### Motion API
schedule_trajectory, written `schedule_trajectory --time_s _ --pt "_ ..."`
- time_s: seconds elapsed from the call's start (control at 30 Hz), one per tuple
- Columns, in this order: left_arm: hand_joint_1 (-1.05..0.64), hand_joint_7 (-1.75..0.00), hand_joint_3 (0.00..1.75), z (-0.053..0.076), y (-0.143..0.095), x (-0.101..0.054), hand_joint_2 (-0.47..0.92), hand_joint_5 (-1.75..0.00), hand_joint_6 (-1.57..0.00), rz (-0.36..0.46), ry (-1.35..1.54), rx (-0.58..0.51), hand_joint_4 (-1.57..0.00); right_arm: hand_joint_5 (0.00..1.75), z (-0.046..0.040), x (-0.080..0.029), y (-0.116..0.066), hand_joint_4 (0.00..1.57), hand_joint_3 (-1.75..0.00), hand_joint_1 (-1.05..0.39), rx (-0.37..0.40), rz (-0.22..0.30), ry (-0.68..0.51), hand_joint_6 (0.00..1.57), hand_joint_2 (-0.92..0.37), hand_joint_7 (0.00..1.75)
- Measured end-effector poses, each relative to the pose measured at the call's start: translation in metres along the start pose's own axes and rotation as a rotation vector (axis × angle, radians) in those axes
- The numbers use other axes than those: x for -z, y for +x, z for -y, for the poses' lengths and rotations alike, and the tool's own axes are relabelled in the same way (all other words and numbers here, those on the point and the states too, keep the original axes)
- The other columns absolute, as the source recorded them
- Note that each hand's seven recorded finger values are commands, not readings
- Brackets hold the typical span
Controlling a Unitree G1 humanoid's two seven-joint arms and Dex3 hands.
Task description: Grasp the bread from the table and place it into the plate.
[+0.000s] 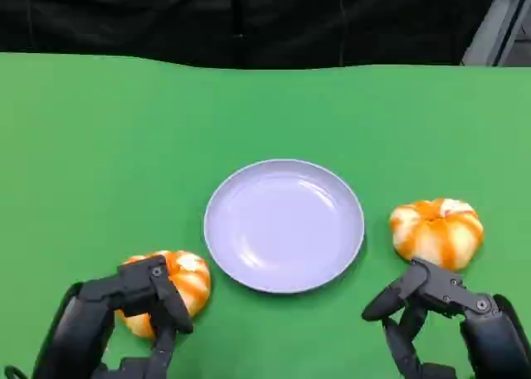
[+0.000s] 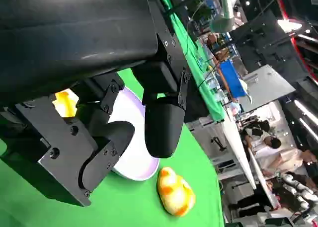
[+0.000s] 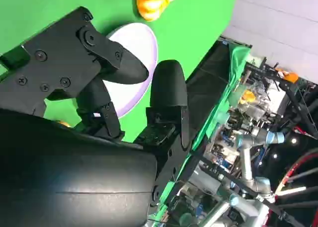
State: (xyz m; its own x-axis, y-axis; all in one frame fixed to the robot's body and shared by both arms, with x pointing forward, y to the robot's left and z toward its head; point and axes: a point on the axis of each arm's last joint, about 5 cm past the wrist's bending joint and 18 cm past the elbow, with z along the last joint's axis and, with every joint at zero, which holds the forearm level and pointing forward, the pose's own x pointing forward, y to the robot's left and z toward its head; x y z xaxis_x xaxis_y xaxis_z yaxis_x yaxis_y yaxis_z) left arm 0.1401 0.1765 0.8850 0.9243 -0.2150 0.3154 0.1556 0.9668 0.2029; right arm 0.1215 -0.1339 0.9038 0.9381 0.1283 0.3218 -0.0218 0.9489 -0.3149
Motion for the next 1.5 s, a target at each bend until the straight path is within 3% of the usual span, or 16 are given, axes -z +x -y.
schedule_trajectory --time_s 1.13,1.17,1.2,1.27,1.3,1.33,1.4,1.5 --pt "0.03 -1.4 1.56 -0.001 0.0 0.006 0.23 -1.55 -0.88 0.011 0.072 -0.006 -0.9 1.64 -0.0012 0.001 0.001 0.77 -1.17 -0.14 -0.009 -0.003 0.0 0.71 -0.45 1.24" --pt "0.0 -1.06 1.21 -0.001 0.0 0.005 0.4 -1.27 -0.83 0.013 0.073 -0.008 -0.78 1.64 -0.0012 0.001 0.001 0.77 -1.17 -0.14 -0.009 -0.003 0.0 0.71 -0.45 1.24" --pt "-0.02 -0.79 0.99 -0.001 0.0 0.006 0.5 -1.1 -0.82 0.023 0.094 -0.01 -0.7 1.64 -0.0012 0.001 0.001 0.78 -1.17 -0.15 -0.009 -0.003 0.0 0.72 -0.44 1.24" --pt "-0.06 -0.41 0.73 -0.003 0.001 0.007 0.59 -0.83 -0.79 0.047 0.176 -0.013 -0.61 1.64 -0.0017 0.001 0.001 0.78 -1.17 -0.15 -0.011 -0.003 -0.002 0.72 -0.44 1.23" --pt "-0.07 -0.32 0.67 -0.005 0.002 0.006 0.61 -0.78 -0.8 0.056 0.231 -0.011 -0.6 1.64 -0.0021 0.001 0.0 0.78 -1.17 -0.15 -0.012 -0.004 -0.004 0.72 -0.44 1.23" --pt "-0.26 -0.14 0.36 -0.007 0.002 0.006 0.74 -0.62 -0.58 0.063 0.274 -0.012 -0.4 1.63 -0.0025 0.001 0.0 0.78 -1.19 -0.14 -0.015 -0.005 -0.007 0.72 -0.43 1.24" --pt "-0.39 -0.04 0.13 -0.011 0.003 0.005 0.84 -0.52 -0.43 0.049 0.406 0.031 -0.27 1.62 -0.0042 0.0 0.0 0.78 -1.21 -0.15 -0.017 -0.005 -0.004 0.72 -0.42 1.24" --pt "-0.5 0.0 0.04 -0.017 0.005 0.003 0.9 -0.47 -0.3 -0.03 0.608 0.122 -0.17 1.63 -0.0076 -0.001 0.0 0.79 -1.22 -0.15 -0.018 -0.002 0.006 0.72 -0.42 1.24"
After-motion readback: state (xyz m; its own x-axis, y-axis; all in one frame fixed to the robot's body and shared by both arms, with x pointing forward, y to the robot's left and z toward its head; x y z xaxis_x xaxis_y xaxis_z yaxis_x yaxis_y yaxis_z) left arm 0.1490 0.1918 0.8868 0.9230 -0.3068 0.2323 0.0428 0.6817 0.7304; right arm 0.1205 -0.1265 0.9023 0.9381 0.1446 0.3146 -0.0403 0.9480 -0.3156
